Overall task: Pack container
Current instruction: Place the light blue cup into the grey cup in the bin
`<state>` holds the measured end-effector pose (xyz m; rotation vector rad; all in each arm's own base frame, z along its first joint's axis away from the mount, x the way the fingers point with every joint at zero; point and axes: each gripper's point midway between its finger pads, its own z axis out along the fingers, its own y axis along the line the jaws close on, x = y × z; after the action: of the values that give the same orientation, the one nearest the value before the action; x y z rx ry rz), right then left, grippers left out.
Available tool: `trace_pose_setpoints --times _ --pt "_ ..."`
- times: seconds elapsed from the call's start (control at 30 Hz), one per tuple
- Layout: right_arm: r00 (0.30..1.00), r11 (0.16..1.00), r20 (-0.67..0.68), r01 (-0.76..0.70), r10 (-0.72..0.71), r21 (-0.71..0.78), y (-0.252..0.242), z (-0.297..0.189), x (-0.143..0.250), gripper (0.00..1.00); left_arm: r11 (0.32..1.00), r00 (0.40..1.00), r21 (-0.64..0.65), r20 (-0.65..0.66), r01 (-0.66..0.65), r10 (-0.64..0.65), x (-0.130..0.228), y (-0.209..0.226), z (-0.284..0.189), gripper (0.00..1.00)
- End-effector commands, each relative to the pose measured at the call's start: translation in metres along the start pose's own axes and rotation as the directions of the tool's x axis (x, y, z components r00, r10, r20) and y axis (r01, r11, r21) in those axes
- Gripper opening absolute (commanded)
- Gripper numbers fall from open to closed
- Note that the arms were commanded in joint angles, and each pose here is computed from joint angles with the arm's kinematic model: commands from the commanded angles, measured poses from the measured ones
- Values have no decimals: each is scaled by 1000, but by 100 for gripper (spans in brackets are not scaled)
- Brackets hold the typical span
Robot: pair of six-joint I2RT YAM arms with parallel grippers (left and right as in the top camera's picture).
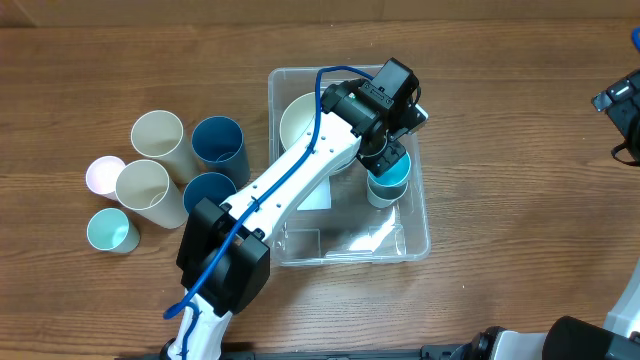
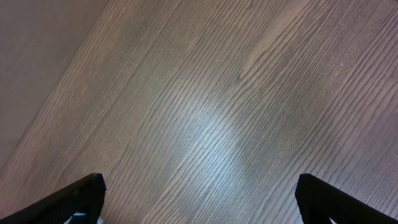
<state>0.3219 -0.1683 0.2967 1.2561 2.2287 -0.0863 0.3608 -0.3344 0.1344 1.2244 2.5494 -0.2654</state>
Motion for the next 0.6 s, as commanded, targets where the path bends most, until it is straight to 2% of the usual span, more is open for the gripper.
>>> trace_pose_setpoints --times 0.0,0.07,0.1,0.13,0.2,0.27,0.33,0.4,0.5,0.53,0.57 --pt "1000 1000 3 0 0 -4 1 0 0 100 1000 999 -4 -22 -27 27 6 -3 -6 5" --pt "1000 1000 3 0 0 -4 1 0 0 100 999 998 -31 -50 -26 25 12 1 -7 11" --pt "1000 1000 3 0 0 -4 1 0 -1 100 998 998 -52 -63 -27 24 15 5 -7 20" --pt "1000 1000 3 0 0 -4 1 0 0 100 997 997 -68 -70 -27 22 16 7 -8 22" --pt "1000 1000 3 0 0 -4 1 0 0 100 993 998 -114 -56 16 -22 11 14 -24 37" --pt "1000 1000 3 0 0 -4 1 0 0 100 986 997 -147 2 80 -81 -2 20 -57 43" --pt "1000 1000 3 0 0 -4 1 0 0 100 961 979 -197 93 196 -180 -9 36 -109 45" --pt "1000 1000 3 0 0 -4 1 0 0 100 902 936 -264 184 342 -301 0 62 -163 51" --pt "1000 1000 3 0 0 -4 1 0 0 100 738 815 -353 315 576 -486 44 112 -237 63" --pt "1000 1000 3 0 0 -4 1 0 0 100 655 752 -370 361 659 -552 67 132 -260 68" --pt "1000 1000 3 0 0 -4 1 0 0 100 525 644 -373 418 765 -641 103 161 -288 73"
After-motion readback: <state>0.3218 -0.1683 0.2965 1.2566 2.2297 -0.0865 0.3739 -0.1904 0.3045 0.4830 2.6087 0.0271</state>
